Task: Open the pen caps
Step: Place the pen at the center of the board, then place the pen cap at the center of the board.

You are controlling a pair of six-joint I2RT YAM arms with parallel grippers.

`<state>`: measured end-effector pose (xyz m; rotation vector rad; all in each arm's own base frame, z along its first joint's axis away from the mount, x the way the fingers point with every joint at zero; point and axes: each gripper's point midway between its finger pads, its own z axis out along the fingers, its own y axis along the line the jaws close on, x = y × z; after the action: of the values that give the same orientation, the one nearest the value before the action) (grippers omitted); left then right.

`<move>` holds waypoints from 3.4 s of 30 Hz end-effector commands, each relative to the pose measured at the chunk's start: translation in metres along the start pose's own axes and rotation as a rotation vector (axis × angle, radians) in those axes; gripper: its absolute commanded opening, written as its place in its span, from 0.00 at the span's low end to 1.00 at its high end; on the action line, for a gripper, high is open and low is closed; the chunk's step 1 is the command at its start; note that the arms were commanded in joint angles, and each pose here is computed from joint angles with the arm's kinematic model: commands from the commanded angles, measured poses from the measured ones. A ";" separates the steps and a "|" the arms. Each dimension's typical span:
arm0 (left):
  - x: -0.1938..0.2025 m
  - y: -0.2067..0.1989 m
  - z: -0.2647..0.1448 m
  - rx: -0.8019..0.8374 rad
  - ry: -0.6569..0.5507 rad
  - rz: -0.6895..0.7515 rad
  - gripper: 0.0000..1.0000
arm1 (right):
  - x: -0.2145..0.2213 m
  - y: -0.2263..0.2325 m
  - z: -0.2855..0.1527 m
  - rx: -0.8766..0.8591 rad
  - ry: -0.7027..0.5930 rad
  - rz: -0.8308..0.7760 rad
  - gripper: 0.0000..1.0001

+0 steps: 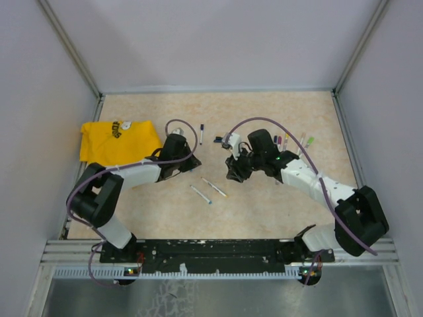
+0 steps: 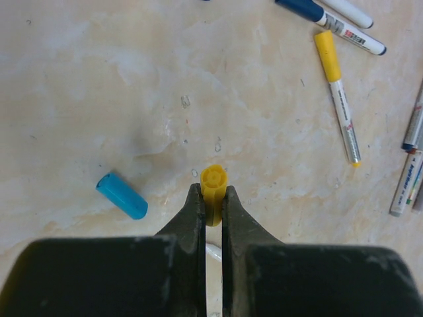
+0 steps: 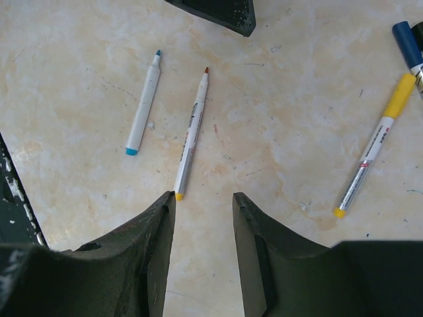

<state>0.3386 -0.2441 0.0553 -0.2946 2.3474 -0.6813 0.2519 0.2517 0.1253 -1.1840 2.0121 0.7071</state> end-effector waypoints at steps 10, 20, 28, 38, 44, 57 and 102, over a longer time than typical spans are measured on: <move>0.002 0.020 0.026 -0.149 0.034 0.053 0.09 | -0.034 -0.007 -0.017 0.032 -0.102 -0.054 0.40; 0.007 0.044 0.019 -0.257 0.037 0.091 0.26 | -0.034 -0.007 -0.017 0.033 -0.104 -0.051 0.40; 0.005 0.044 0.016 -0.283 0.027 0.115 0.30 | -0.035 -0.008 -0.018 0.036 -0.107 -0.050 0.40; -0.022 0.012 0.003 -0.186 -0.030 0.200 0.37 | -0.036 -0.008 -0.019 0.035 -0.111 -0.048 0.40; -0.052 -0.004 -0.002 -0.160 -0.099 0.313 0.54 | -0.037 -0.008 -0.023 0.034 -0.120 -0.052 0.40; -0.092 -0.035 0.008 -0.005 -0.183 0.554 0.88 | -0.039 -0.006 -0.027 0.019 -0.129 -0.069 0.40; -0.103 -0.016 0.111 -0.114 0.071 0.655 0.71 | -0.038 -0.006 -0.029 0.011 -0.128 -0.070 0.40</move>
<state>0.4805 -0.2662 0.0512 0.4315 2.3357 -0.2916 0.2528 0.2441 0.1420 -1.1764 1.9593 0.7293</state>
